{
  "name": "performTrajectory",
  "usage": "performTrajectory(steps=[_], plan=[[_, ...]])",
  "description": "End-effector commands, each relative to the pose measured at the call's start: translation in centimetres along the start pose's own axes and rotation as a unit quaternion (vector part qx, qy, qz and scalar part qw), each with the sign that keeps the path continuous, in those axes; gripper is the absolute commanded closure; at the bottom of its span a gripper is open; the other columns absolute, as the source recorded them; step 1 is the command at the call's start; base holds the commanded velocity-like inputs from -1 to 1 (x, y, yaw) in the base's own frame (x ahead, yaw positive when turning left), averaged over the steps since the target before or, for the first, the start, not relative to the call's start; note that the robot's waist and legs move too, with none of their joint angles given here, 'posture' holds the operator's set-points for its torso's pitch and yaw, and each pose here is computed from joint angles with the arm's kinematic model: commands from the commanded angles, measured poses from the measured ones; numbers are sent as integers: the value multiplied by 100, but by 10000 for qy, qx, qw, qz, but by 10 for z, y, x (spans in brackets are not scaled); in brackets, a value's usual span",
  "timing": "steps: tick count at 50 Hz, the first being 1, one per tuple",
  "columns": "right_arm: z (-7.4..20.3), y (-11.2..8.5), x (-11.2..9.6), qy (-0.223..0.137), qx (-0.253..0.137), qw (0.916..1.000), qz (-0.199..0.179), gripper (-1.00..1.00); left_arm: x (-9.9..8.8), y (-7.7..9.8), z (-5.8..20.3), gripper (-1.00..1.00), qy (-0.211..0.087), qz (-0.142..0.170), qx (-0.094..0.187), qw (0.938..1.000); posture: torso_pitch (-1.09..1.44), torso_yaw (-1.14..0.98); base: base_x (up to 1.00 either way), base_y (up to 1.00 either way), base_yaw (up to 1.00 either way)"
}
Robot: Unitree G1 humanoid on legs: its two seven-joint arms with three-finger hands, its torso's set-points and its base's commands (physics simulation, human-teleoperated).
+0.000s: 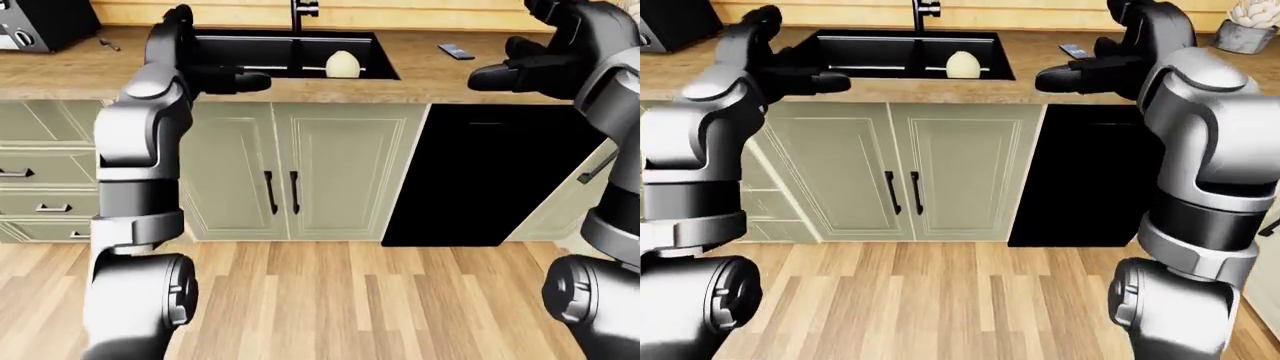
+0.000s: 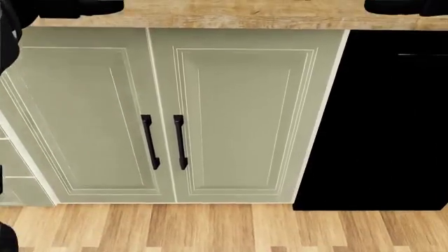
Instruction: Turn the sink spout to the right.
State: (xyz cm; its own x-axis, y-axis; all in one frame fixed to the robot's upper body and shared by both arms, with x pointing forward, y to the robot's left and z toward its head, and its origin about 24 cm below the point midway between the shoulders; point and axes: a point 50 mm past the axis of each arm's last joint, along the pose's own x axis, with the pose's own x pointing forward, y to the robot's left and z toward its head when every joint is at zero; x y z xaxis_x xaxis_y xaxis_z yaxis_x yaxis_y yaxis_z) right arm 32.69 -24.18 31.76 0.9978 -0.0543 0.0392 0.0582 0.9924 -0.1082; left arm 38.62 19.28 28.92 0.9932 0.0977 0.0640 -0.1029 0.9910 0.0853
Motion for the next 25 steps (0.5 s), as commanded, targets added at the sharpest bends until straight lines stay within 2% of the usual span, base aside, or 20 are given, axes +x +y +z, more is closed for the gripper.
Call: performTrajectory(steps=[1,4,9,25], plan=[[24,-3,-6,-429,-126,9990,-59,-100,-2,3,27,-100,-464,63,44,9989,0,0,0,0,0],[27,-2,-4,-377,-245,9990,-52,-100,3,3,34,-100,-470,103,86,9988,0,0,0,0,0],[34,-6,-7,-409,-254,9988,-63,-100,1,3,48,-100,-561,132,132,9982,0,0,18,0,0],[38,-8,-11,-396,-286,9988,-44,-100,-1,4,46,-100,-580,176,216,9979,0,0,38,0,0]])
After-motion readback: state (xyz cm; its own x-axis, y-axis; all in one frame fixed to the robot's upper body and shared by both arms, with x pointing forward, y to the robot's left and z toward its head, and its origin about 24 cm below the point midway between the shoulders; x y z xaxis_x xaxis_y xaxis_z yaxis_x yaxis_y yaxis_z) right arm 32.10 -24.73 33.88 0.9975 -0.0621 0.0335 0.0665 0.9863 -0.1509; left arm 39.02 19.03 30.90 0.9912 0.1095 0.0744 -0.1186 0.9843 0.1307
